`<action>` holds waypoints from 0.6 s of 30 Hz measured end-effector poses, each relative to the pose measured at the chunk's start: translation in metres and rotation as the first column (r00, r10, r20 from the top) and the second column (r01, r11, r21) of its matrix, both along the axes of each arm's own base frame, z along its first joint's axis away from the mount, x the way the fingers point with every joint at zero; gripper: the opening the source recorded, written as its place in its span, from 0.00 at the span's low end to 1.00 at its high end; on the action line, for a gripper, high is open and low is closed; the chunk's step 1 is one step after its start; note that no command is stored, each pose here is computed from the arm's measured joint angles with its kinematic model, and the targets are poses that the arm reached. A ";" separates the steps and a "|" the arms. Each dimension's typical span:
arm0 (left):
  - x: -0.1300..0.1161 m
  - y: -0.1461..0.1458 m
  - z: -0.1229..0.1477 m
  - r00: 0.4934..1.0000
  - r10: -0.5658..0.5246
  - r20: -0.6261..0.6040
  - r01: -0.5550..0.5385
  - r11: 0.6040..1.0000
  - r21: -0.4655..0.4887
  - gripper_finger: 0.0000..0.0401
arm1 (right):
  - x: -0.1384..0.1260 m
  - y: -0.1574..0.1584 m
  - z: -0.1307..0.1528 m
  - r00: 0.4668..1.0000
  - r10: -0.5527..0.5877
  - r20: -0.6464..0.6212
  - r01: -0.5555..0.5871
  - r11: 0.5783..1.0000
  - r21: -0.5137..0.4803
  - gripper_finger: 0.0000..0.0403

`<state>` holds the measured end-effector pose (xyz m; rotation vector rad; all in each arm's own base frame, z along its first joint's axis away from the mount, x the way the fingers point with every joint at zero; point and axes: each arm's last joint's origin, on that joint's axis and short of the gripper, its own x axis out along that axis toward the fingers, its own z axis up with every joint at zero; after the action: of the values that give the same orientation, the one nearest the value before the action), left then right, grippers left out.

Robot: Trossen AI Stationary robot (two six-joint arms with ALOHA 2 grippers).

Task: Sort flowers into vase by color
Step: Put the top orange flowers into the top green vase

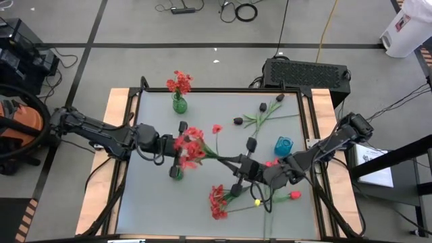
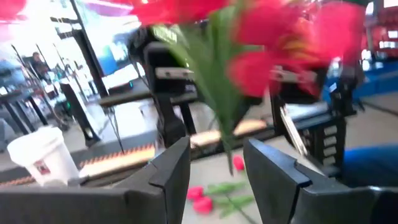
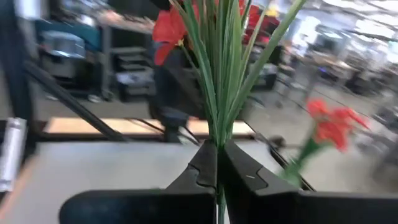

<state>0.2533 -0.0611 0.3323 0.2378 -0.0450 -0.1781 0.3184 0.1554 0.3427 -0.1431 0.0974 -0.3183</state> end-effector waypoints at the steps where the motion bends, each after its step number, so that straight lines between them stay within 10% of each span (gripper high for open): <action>1: 0.000 0.000 0.002 1.000 -0.002 0.016 0.002 1.000 -0.004 0.39 | 0.001 -0.001 0.002 1.000 0.024 0.014 -0.024 1.000 -0.003 0.00; 18: -0.002 -0.004 0.015 0.985 -0.088 0.149 0.100 0.992 -0.076 0.39 | 0.019 -0.029 0.012 0.973 0.208 0.100 -0.209 0.978 -0.002 0.00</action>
<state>0.2508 -0.0648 0.3477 0.1655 -0.2081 -0.2524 0.3375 0.1262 0.3545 -0.1278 -0.0153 -0.1151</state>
